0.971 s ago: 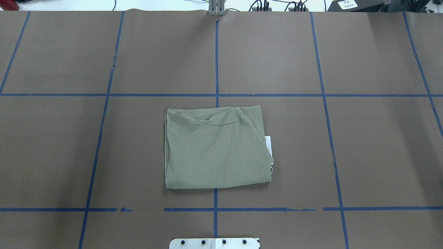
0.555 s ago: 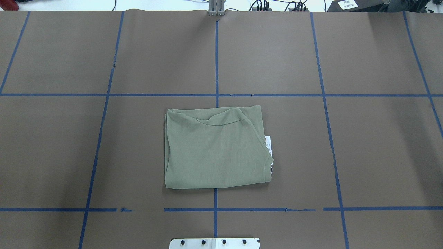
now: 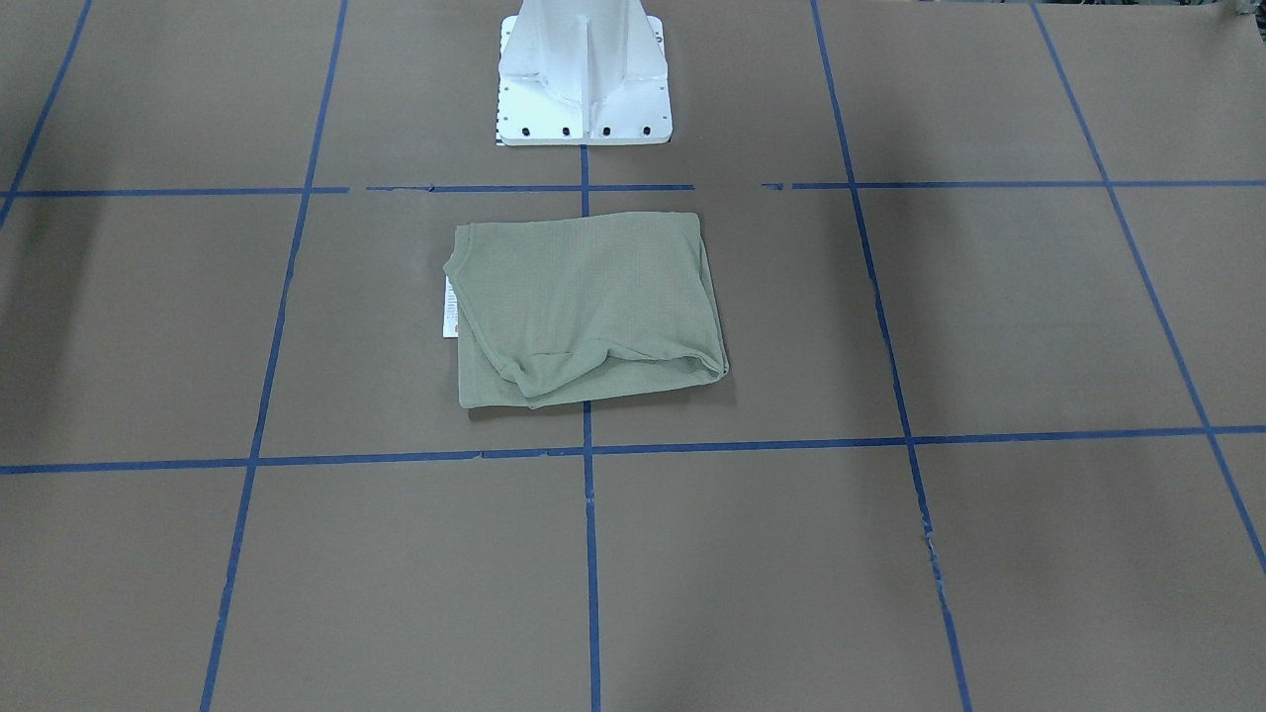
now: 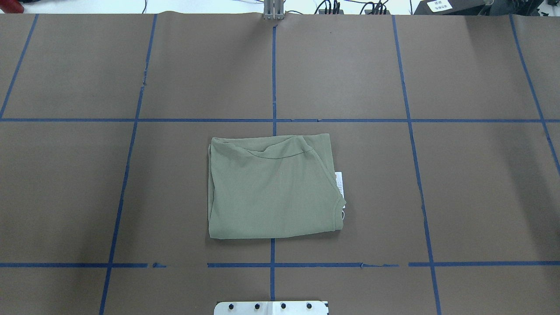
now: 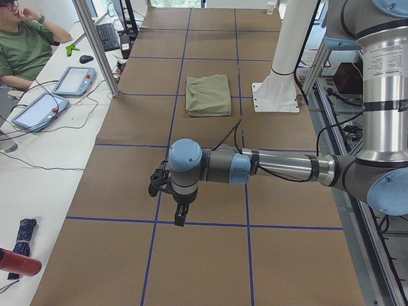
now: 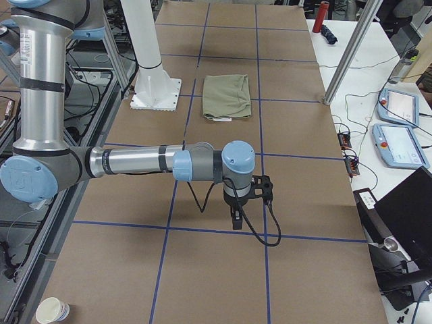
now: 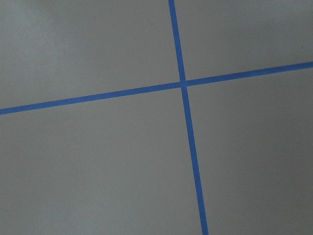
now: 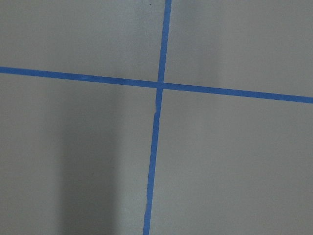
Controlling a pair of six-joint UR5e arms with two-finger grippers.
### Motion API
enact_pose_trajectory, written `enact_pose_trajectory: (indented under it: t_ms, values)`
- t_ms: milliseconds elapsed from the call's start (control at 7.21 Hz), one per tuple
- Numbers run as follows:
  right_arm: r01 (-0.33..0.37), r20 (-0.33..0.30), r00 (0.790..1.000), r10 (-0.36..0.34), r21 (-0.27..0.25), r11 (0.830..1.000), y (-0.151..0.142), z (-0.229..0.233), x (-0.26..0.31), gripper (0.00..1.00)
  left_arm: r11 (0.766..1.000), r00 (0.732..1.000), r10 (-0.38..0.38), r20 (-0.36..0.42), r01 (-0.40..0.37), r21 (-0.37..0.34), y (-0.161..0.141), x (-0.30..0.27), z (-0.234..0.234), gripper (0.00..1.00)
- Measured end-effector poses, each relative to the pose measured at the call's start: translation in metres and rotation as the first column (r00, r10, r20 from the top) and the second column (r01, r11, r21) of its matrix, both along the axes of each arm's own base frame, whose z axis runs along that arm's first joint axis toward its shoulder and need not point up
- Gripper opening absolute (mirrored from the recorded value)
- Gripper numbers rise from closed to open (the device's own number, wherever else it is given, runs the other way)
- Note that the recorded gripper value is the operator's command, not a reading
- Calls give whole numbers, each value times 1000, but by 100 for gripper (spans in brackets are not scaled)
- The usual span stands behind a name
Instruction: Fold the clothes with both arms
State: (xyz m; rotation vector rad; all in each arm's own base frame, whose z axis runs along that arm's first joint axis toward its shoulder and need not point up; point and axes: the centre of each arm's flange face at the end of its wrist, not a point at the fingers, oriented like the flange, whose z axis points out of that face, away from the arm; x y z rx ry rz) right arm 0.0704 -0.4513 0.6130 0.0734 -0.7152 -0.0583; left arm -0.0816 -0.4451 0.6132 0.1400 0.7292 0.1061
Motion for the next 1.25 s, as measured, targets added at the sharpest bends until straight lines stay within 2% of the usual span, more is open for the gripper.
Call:
enact_pose_trajectory:
  t_ms: [1249]
  values:
    - [0, 1, 1000, 0, 2, 1000, 0, -1, 0, 100, 1000, 1000, -1, 2, 1, 15, 3, 0, -8, 100]
